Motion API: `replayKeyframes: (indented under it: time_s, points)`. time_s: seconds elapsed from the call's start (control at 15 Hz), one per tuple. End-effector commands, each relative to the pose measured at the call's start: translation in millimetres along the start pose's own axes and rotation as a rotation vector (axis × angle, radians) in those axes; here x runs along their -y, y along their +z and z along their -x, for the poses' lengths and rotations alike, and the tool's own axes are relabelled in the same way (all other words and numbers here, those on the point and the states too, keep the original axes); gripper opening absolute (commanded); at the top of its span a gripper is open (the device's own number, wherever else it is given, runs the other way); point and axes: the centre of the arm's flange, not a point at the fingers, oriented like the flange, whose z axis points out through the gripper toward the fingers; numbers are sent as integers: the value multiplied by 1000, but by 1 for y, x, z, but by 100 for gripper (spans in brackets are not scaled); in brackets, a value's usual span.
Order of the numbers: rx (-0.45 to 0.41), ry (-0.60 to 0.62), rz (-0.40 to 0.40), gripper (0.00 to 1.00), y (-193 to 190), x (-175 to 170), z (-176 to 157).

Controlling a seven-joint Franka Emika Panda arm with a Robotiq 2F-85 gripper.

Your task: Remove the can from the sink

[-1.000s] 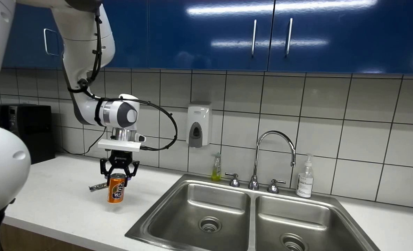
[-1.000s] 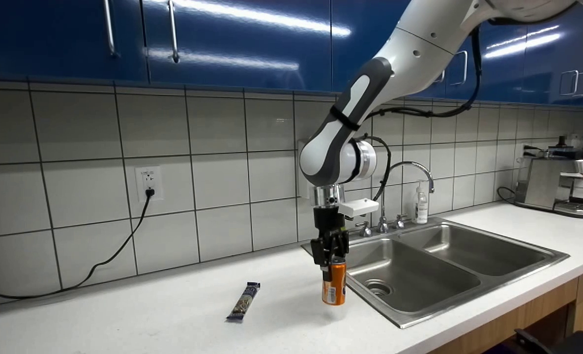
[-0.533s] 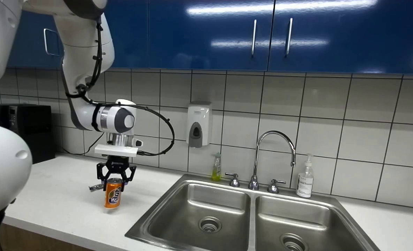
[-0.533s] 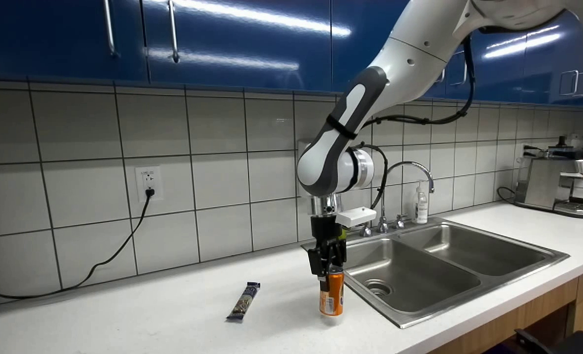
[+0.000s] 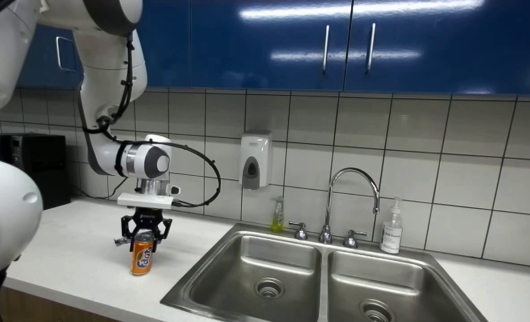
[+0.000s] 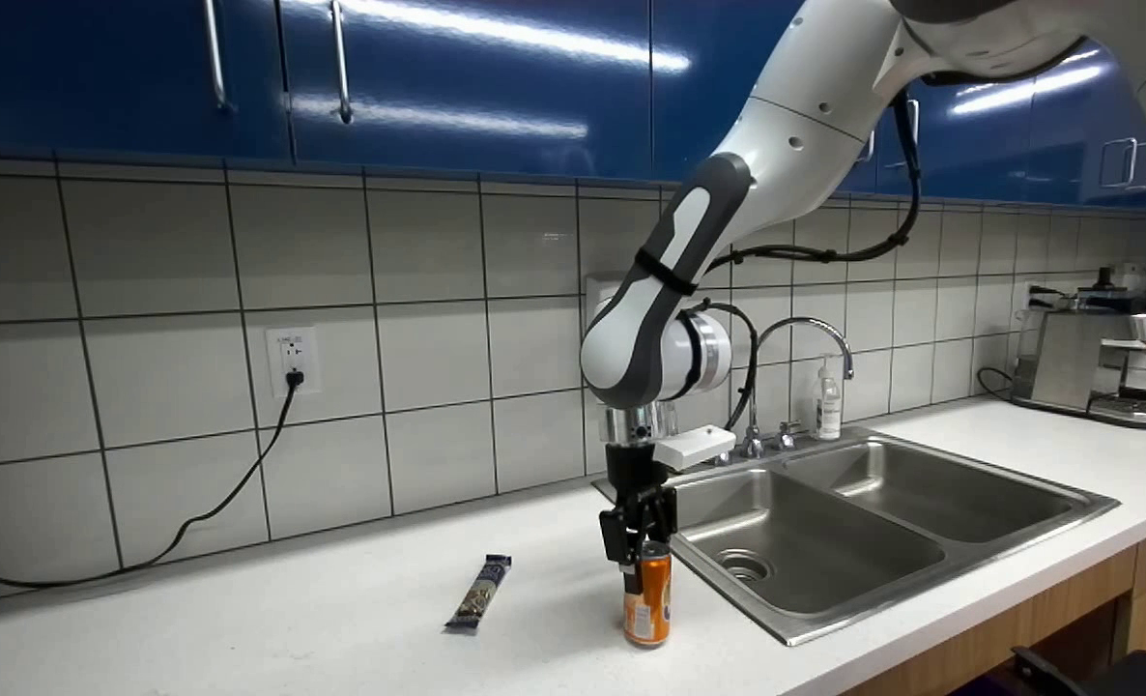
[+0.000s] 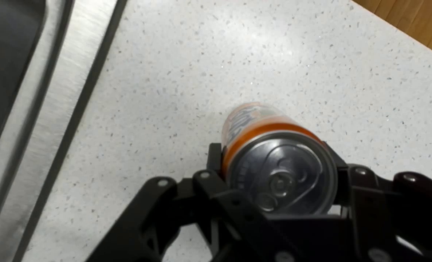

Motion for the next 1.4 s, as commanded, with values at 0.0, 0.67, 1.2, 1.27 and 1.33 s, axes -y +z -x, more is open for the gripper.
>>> replayKeyframes:
  time_s: [0.0, 0.67, 1.2, 1.27, 1.33]
  points:
    - [-5, 16, 30, 38, -2, 4, -4]
    - [-6, 43, 39, 100, -10, 5, -3]
    - [-42, 74, 59, 100, -45, 4, -7]
    - [-47, 79, 61, 100, -49, 3, -7]
    - [-49, 90, 64, 100, -52, 2, -5]
